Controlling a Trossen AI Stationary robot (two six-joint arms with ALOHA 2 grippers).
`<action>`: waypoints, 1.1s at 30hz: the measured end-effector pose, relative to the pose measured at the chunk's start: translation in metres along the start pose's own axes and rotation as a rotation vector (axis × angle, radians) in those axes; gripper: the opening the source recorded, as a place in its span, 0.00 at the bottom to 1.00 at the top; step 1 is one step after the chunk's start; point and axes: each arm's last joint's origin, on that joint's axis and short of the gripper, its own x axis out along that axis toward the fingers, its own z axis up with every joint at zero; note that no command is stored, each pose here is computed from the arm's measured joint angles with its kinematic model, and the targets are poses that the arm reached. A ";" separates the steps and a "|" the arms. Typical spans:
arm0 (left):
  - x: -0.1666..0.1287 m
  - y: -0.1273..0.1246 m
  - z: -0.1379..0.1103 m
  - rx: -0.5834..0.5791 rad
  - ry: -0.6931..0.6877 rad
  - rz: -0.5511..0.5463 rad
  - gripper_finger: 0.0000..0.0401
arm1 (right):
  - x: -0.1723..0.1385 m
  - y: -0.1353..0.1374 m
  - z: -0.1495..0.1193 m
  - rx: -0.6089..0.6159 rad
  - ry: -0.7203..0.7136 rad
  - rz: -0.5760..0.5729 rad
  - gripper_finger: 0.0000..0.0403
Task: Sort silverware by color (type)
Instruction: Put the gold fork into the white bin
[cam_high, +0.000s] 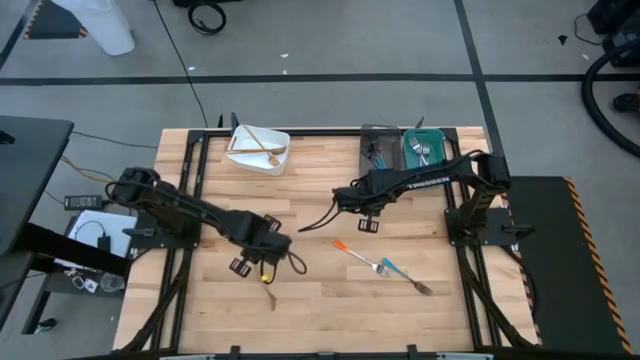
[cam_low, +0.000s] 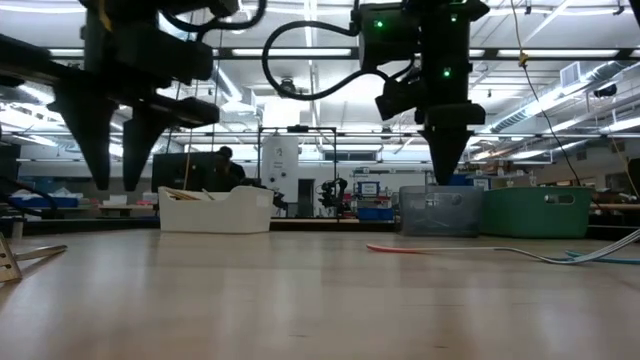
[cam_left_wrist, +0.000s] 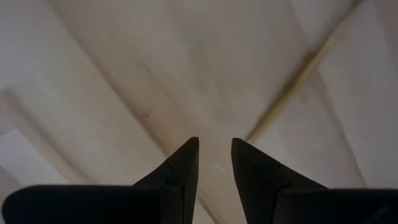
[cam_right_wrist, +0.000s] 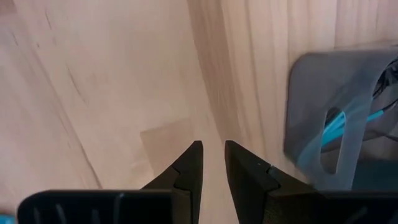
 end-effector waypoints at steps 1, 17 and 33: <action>0.000 -0.003 0.001 0.011 -0.001 -0.001 0.26 | 0.000 0.001 -0.001 -0.006 0.006 -0.002 0.19; -0.004 -0.053 0.023 0.076 -0.151 0.001 0.26 | 0.005 0.030 -0.026 -0.059 0.077 -0.105 0.19; -0.001 -0.066 0.020 -0.036 -0.127 -0.017 0.17 | -0.004 0.064 -0.040 -0.077 -0.022 -0.212 0.19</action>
